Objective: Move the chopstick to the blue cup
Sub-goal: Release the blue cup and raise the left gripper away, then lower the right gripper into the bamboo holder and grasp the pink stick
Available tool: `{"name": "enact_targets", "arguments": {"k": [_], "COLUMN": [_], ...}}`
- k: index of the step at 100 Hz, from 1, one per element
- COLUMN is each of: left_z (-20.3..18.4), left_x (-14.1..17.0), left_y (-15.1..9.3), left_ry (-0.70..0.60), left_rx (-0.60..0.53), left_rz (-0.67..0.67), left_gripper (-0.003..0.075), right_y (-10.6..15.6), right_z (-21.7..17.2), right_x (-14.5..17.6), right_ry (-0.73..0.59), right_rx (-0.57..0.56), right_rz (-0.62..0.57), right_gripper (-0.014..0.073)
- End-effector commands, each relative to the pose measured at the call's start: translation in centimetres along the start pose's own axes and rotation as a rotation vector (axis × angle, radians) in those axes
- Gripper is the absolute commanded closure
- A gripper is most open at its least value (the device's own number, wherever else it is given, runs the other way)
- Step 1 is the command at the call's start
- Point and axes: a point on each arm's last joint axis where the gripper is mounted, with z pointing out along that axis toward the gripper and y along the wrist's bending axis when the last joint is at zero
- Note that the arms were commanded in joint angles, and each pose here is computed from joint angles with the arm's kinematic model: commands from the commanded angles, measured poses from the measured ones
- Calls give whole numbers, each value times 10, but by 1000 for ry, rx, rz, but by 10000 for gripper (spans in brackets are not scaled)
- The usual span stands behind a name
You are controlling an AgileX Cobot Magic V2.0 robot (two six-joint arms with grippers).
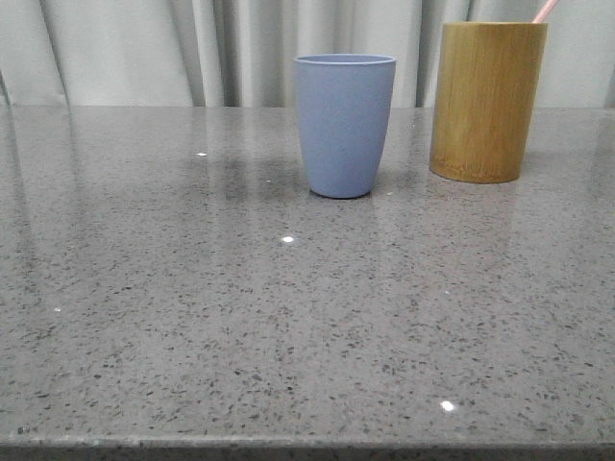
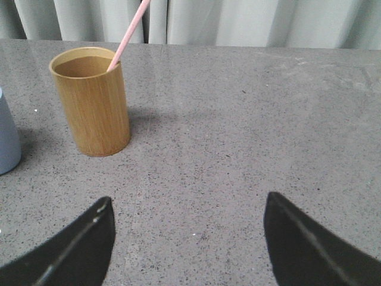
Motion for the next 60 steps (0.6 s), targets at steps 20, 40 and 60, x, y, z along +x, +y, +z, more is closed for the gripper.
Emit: {"name": "enact_targets", "arguments": {"k": [20,40,60], "left_z": [-69,-97,-126], "left_x": [38,97,145], "left_y": [41,53,50], "left_ry": [-175,-166,-207], "left_rx": [-134,-207,-261], "left_rz": [-119,-195,-231], "left_gripper": [204,204,204], "right_y": [1,1,1], "right_z": [-2,-2,-2], "right_x": [-16,-16,-16], "right_ry": [-92,-92,-95], "right_rx": [0,0,0], "right_rz": [-16,-16,-16], "right_gripper": [65,65,65]}}
